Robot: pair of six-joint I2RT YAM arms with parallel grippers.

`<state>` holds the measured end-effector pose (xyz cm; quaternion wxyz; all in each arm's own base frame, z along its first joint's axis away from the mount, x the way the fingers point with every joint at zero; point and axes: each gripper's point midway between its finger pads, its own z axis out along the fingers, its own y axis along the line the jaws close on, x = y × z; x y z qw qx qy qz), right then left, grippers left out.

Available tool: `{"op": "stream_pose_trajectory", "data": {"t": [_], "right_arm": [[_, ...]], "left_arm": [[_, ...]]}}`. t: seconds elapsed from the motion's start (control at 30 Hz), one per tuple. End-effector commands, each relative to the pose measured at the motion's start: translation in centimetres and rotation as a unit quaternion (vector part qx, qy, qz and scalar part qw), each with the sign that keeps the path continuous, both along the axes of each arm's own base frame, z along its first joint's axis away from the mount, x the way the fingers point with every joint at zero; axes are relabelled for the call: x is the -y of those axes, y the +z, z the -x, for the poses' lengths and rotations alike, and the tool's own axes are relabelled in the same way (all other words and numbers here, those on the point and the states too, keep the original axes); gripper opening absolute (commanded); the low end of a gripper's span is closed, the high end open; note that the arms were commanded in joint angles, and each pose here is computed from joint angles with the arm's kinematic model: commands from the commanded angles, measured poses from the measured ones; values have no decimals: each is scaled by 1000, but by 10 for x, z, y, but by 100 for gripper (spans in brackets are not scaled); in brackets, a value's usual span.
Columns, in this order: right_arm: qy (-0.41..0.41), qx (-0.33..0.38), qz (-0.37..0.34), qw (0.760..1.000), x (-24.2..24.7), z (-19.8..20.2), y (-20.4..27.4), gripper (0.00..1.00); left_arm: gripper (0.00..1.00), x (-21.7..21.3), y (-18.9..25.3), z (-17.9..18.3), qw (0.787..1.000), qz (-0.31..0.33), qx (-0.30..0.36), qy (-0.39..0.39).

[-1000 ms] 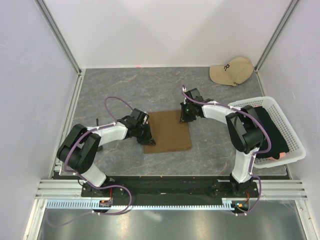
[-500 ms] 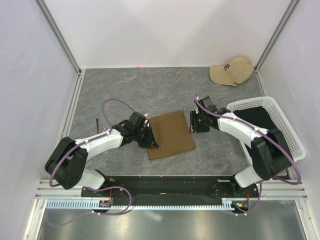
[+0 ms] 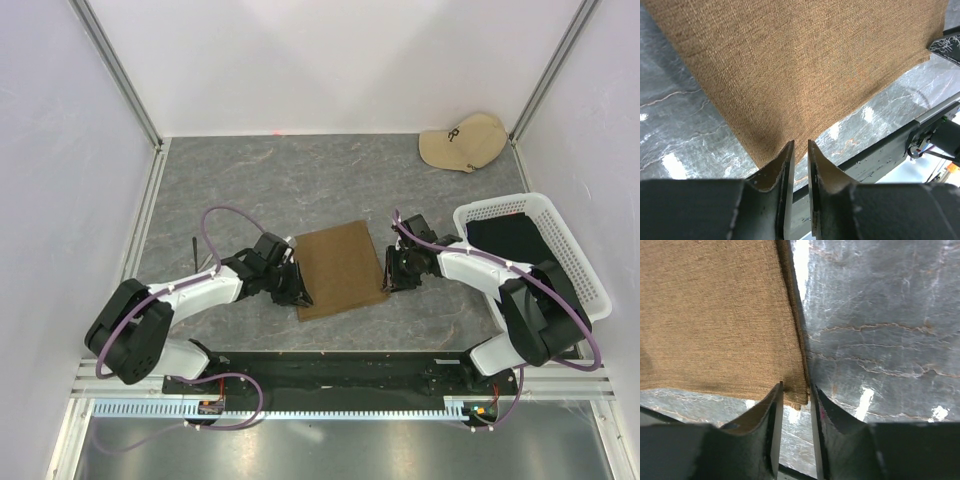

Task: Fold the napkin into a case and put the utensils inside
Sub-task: Pick up the top corner of the square-folded napkin from the center of the board.

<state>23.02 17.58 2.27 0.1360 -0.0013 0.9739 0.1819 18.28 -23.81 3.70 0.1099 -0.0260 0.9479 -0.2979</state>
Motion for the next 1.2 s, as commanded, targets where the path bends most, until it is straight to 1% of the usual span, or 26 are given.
{"op": "stream_pose_trajectory", "data": {"t": [0.0, 0.3, 0.37, 0.5, 0.6, 0.63, 0.67, 0.77, 0.8, 0.9, 0.93, 0.97, 1.17], "right_arm": [[-5, 12, -25, 1000, -7, -4, 5, 34], [-8, 18, -18, 1000, -2, -4, 6, 33], [-3, 21, -16, 1000, -1, -3, 9, 36], [1, 23, -9, 1000, 2, -2, 11, 36], [2, 23, -13, 1000, 1, -2, 13, 34], [4, 21, -24, 999, -3, -2, 14, 34], [4, 18, -26, 999, -3, -1, 12, 32], [3, 18, -25, 1000, -3, -1, 10, 22], [2, 18, -27, 999, -4, -1, 10, 22], [-1, 19, -30, 999, -5, -3, 11, 13], [-4, 20, -31, 999, -4, -4, 12, 6], [-4, 22, -35, 999, -5, -4, 15, 1], [0, 35, -60, 998, -15, -12, 34, 0]], "left_arm": [[23, -1, 6, 1, 1000, 10, 12, 2], [24, -2, 7, 4, 1000, 12, 12, -1], [25, -2, 9, 3, 1000, 13, 16, -3], [26, 0, 9, 2, 1000, 14, 17, -9], [25, 0, 8, 2, 1000, 13, 14, -10], [25, 1, 8, 2, 1000, 14, 15, -10], [25, 0, 7, 2, 1000, 12, 13, -9], [25, -1, 11, 2, 1000, 13, 17, -7], [25, -1, 12, 2, 1000, 14, 19, -5], [27, -2, 18, 2, 1000, 16, 27, -1], [27, -3, 19, 2, 1000, 15, 27, 0], [27, -5, 18, 2, 1000, 11, 28, 2], [25, -13, 6, 6, 1000, -10, 18, 6]]}}
